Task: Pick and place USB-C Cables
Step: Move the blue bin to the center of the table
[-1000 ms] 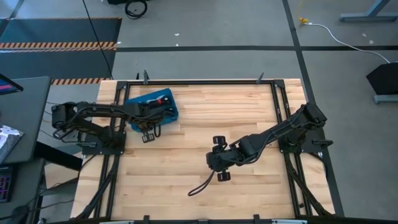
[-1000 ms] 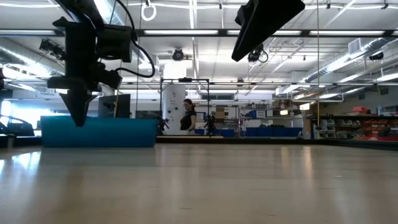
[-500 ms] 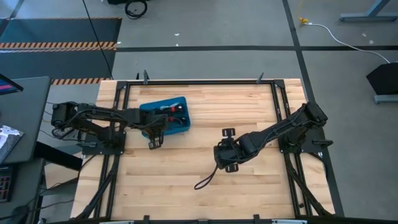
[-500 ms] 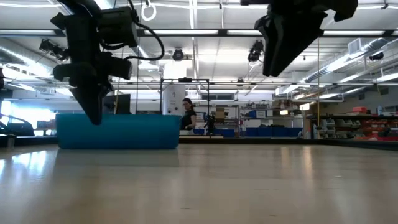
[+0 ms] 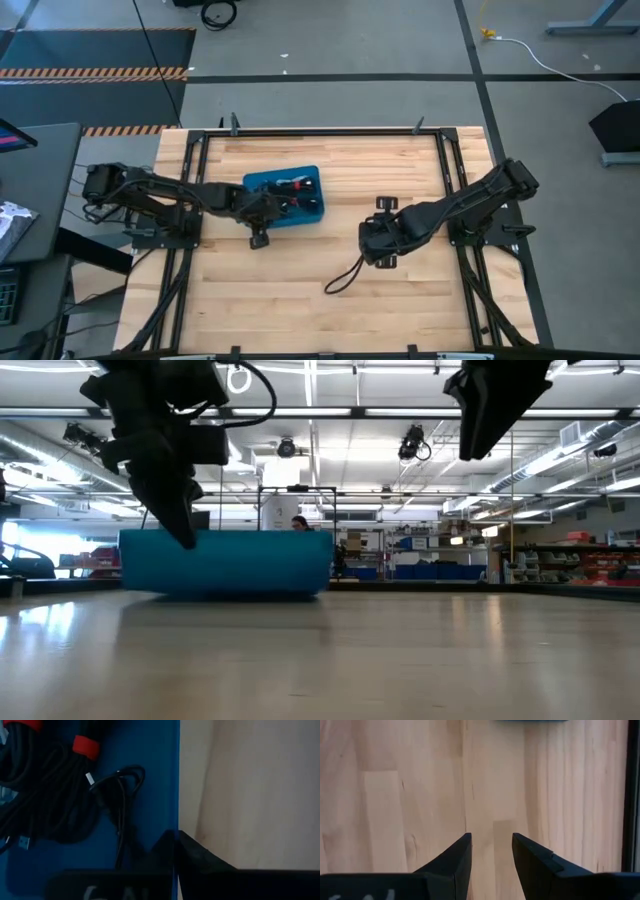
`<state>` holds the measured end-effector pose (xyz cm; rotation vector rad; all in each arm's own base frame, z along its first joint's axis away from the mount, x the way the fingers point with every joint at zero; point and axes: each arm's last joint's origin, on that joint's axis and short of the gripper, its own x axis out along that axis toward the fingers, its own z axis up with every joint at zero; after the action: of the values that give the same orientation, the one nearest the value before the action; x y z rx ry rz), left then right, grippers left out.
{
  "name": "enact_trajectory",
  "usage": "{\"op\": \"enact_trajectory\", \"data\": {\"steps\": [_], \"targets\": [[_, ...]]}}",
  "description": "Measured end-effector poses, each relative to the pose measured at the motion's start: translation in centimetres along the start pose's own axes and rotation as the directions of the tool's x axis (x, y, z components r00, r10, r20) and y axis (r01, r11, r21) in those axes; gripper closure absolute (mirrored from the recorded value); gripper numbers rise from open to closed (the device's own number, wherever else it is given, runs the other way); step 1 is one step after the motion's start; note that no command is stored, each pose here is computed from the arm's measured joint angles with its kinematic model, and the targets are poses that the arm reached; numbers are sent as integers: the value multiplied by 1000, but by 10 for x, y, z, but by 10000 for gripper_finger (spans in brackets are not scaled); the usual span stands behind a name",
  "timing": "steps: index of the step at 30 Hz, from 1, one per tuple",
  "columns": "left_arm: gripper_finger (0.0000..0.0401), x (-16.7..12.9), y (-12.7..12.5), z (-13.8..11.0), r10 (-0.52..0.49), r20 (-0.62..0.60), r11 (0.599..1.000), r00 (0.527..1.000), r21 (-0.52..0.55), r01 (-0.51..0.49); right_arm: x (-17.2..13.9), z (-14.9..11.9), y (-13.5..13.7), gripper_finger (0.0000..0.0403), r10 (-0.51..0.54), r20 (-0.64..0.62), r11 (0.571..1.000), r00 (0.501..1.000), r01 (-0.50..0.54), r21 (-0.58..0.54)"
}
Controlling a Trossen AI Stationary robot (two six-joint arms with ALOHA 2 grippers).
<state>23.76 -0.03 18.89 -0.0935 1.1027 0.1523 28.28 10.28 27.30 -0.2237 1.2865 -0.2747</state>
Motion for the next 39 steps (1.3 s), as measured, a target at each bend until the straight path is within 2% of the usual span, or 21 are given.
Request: {"op": "enact_trajectory", "data": {"steps": [10,14,20,24,29,34,39], "targets": [[391,14,-11,10,-41,74,999,996,10,40,-27,-13,-18,256,26,54,994,998,-32,104],[392,25,-13,15,-56,56,998,997,13,55,-35,-19,-23,256,33,61,991,998,-41,125],[392,33,-22,38,-58,39,996,998,63,55,-43,-23,-28,256,39,75,988,996,-50,148],[392,35,-32,65,-73,54,991,996,114,66,-44,-25,-27,256,39,72,987,997,-50,156],[392,44,-42,89,-67,-15,984,998,162,69,-46,-29,-23,256,43,59,988,997,-51,149],[392,55,-45,100,-16,-53,983,998,184,26,-49,-35,-16,256,41,41,989,998,-46,142],[392,61,-47,108,-16,-39,988,999,156,22,-53,-40,-9,256,45,42,991,998,-50,122]]}}
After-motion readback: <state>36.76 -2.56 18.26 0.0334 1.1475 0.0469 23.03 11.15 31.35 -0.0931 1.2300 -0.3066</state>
